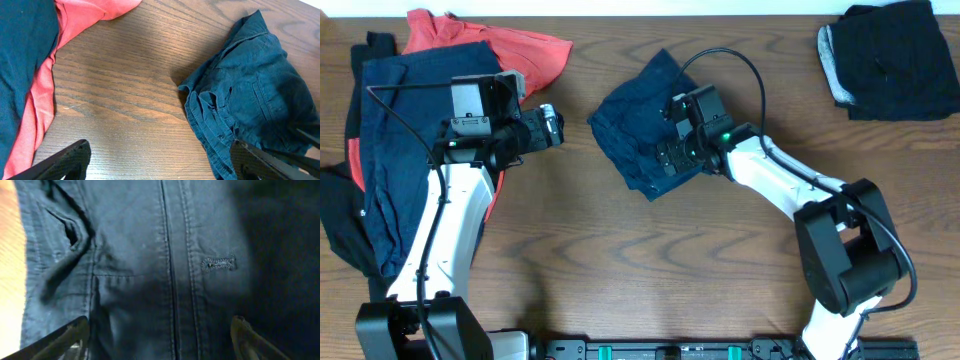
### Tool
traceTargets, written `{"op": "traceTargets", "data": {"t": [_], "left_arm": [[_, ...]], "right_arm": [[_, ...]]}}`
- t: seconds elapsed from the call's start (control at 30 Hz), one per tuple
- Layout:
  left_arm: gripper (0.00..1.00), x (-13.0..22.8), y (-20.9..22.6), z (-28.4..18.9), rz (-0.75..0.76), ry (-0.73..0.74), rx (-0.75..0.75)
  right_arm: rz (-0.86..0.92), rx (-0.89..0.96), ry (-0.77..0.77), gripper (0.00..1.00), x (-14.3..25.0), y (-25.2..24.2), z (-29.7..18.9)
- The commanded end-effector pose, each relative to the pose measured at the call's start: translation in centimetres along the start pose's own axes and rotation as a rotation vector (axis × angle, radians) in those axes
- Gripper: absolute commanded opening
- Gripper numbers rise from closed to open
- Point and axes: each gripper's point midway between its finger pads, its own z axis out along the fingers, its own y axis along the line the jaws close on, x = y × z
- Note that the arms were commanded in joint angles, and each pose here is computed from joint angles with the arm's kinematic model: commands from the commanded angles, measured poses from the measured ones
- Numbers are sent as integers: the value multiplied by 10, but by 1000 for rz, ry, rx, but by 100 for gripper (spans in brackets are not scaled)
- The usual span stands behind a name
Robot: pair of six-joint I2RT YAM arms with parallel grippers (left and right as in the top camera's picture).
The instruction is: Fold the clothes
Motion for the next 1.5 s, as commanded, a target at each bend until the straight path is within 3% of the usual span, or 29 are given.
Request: {"op": "traceTargets", "data": {"t": [0.0, 0.6, 0.73, 0.9, 1.13, 1.3, 1.47], "left_arm": [[92, 1, 4, 2, -4, 5, -16], [92, 5, 7, 8, -10, 25, -20], [92, 8, 9, 13, -14, 40, -23], [92, 9, 11, 18, -16, 48, -25], [92, 8, 11, 19, -15, 43, -24], [92, 8, 11, 19, -15, 43, -24], [92, 8, 11, 19, -15, 43, -24]], "right_arm": [[47, 60, 14, 91, 2, -26, 7], [258, 215, -6, 90, 14, -138, -1], [185, 169, -81, 89, -19, -124, -18], [-51, 139, -125, 99, -63, -82, -47], [-193, 78, 10, 99, -33, -17, -29], [-209, 70, 119, 99, 1, 2, -11], [-218, 49, 147, 99, 10, 12, -5]]}}
